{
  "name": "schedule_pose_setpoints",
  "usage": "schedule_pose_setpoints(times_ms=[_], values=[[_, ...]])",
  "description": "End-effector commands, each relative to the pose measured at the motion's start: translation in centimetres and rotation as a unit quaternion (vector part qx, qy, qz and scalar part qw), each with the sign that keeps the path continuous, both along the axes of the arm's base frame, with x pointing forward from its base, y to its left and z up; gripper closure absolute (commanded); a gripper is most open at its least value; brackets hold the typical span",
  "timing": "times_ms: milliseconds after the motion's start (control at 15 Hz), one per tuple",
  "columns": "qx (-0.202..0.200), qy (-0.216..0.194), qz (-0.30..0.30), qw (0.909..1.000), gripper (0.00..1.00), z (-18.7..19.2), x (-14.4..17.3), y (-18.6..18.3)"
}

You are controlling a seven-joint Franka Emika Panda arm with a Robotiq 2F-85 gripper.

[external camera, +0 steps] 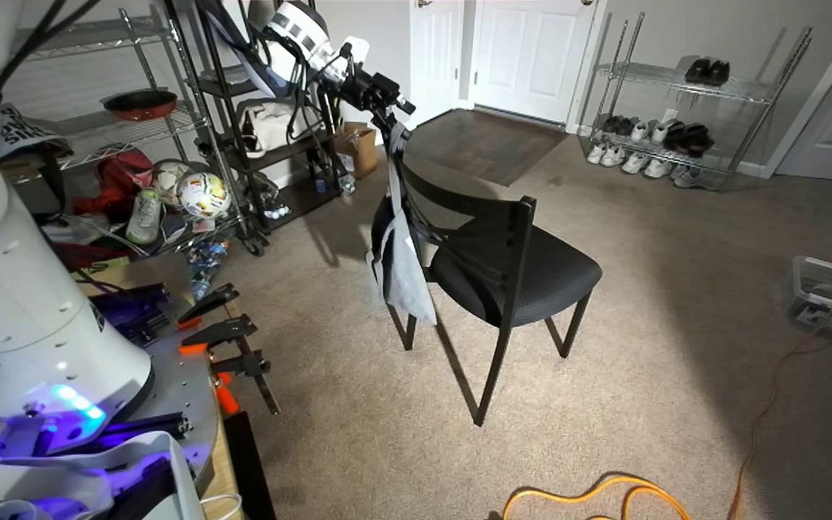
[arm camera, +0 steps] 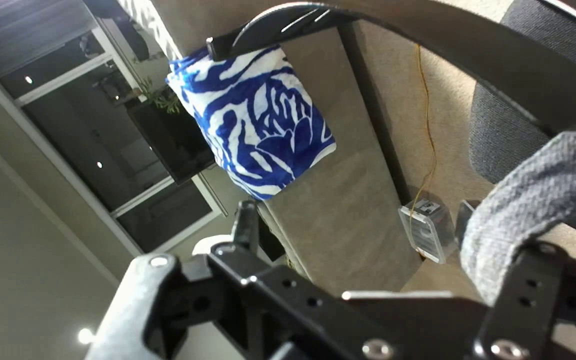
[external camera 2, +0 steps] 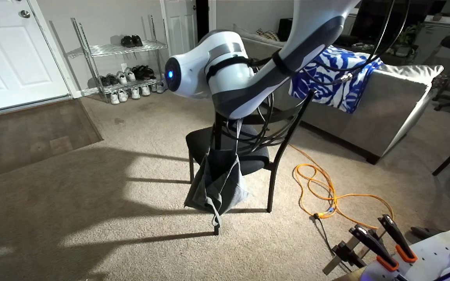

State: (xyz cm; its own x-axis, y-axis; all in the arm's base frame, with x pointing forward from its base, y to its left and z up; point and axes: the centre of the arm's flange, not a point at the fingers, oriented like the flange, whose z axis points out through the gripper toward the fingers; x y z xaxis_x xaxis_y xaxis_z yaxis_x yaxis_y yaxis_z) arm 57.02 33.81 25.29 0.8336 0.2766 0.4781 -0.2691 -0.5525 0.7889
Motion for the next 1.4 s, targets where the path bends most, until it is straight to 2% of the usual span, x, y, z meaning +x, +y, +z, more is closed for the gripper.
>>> schedule_pose_setpoints(times_ms=[0, 267, 533, 800, 1067, 1200, 1333], values=[[0.045, -0.014, -0.033, 0.9983, 0.00, 0.7, -0.4, -1.2], [0.084, -0.021, -0.092, 0.9919, 0.00, 0.6, -0.5, -1.9], [0.129, -0.010, -0.173, 0.9765, 0.00, 0.8, -0.3, -2.9], [0.155, -0.023, -0.223, 0.9621, 0.00, 1.3, -0.1, -3.9], [0.159, -0.052, -0.234, 0.9577, 0.00, 1.6, 0.1, -4.3], [0.168, -0.083, -0.214, 0.9588, 0.00, 1.6, 0.2, -4.1], [0.189, -0.106, -0.197, 0.9560, 0.00, 2.1, 0.8, -3.7]])
